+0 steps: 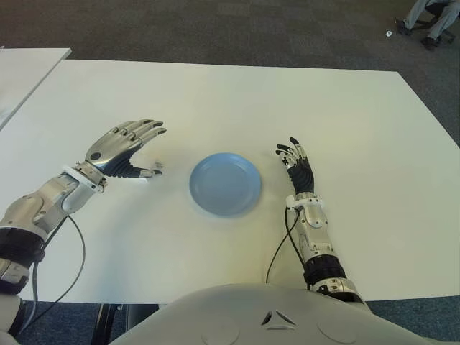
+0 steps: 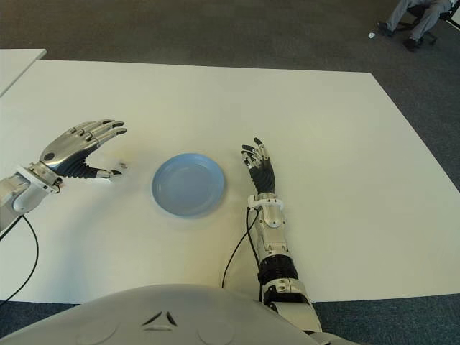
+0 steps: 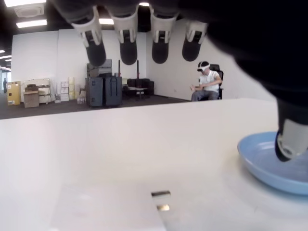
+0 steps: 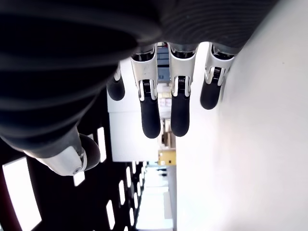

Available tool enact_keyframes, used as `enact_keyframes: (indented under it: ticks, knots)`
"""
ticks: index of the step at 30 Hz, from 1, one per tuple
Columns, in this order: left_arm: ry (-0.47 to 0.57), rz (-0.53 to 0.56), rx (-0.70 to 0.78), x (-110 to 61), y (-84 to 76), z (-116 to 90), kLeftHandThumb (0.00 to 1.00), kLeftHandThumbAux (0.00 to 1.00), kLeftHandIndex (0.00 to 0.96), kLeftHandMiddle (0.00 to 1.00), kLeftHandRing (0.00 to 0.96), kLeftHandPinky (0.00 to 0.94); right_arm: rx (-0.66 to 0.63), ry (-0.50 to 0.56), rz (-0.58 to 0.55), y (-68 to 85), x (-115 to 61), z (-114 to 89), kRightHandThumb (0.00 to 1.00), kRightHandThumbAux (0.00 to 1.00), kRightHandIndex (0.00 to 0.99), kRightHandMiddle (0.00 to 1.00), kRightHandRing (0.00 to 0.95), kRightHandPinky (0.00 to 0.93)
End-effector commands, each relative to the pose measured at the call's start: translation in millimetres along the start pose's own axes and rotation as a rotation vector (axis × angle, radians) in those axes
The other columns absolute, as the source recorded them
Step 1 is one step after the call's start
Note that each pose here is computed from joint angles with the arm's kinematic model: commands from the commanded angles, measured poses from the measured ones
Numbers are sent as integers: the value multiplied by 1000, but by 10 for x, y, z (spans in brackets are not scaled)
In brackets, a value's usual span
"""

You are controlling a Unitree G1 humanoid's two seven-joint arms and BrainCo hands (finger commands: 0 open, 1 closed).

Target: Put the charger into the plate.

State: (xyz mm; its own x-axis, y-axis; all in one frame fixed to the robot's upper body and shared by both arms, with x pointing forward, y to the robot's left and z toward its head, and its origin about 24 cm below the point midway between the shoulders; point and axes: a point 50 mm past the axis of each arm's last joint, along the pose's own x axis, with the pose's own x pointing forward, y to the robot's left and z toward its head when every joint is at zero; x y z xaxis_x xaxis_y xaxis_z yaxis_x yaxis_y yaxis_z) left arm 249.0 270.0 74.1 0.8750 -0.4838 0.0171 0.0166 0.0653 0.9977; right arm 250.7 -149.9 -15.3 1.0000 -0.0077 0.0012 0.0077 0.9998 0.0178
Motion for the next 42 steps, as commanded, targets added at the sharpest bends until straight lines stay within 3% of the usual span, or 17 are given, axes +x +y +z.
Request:
enact_keyframes:
  ticks: [1,9,22,32,42]
  knots:
    - [12,-6,-31,51,-14,-50,302,432,10,23,44,77,-11,3,-4,35,19,-28,31,562,0,281,261,174]
    - [-2,-12,-49,166,8,-109,332,383,0,1,10,58,-24,9,-11,67,22,-61,49,581,0,282,265,170]
    - [-59,-150,12,339,21,-230,309,261,0,0,0,9,-21,1,7,112,31,-72,43,568,0,290,280,195]
    - [-84,-417,263,373,48,-417,321,193,0,0,0,0,-16,-20,21,128,24,-60,40,556,0,291,280,187]
    - [-157,-543,483,322,23,-514,314,173,0,0,0,0,-26,-25,15,135,19,-52,32,568,0,279,277,199]
